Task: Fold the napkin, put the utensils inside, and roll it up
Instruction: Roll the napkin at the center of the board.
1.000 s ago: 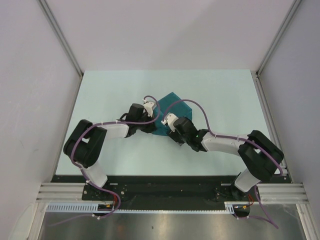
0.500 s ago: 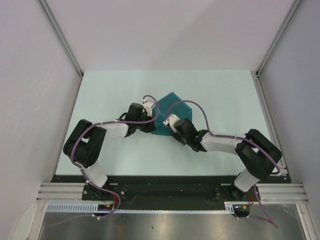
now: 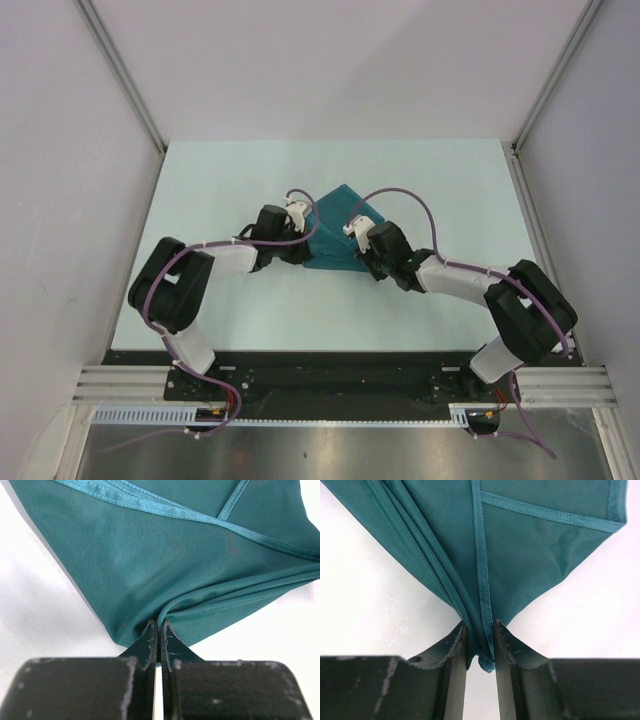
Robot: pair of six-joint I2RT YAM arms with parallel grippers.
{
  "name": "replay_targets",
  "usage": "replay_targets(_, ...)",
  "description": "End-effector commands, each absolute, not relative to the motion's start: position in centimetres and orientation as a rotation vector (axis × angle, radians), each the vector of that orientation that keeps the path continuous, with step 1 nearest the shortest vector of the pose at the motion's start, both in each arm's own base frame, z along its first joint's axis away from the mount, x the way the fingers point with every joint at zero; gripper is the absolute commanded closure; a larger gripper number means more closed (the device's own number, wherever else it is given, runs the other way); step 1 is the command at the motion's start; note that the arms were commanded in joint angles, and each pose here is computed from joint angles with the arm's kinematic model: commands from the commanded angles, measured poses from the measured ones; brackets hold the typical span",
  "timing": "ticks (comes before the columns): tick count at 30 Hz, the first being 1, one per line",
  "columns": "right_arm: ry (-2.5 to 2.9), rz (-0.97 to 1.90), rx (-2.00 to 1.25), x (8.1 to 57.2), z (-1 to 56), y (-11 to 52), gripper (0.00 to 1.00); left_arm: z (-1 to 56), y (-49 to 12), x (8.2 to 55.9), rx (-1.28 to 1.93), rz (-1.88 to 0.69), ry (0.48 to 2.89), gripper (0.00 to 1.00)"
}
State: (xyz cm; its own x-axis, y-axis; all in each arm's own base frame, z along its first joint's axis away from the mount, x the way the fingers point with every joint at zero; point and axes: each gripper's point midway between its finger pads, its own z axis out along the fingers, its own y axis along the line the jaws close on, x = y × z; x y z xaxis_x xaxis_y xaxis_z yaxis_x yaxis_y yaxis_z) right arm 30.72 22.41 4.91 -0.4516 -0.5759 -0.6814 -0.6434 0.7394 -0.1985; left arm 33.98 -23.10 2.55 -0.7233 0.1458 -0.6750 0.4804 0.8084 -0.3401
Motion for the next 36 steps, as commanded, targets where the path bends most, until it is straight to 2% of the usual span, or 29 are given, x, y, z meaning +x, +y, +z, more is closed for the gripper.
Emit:
replay_targets(1,2.240,0.200,-0.866,31.2,4.9,21.9,0.71,2.4,-22.4,35.0,0.430,-0.636,2.348,1.00)
replay_targets(11,2.436,0.230,-0.752,32.1,2.6,20.0,0.67,2.0,-22.3,35.0,0.414,-0.639,2.376,1.00)
replay_targets(14,2.460,0.268,-0.699,32.2,2.8,19.7,0.60,2.1,-22.5,35.0,0.418,-0.656,2.376,1.00)
replay_targets(18,2.444,0.402,-0.658,31.7,4.3,20.5,0.40,2.1,-22.7,35.0,0.425,-0.670,2.377,1.00)
replay_targets(24,2.404,0.516,-0.527,32.2,6.9,20.6,0.24,2.1,-22.9,35.0,0.421,-0.680,2.377,1.00)
replay_targets(36,2.395,0.581,-0.504,31.2,6.6,20.6,0.16,2.1,-22.9,35.0,0.415,-0.683,2.390,1.00)
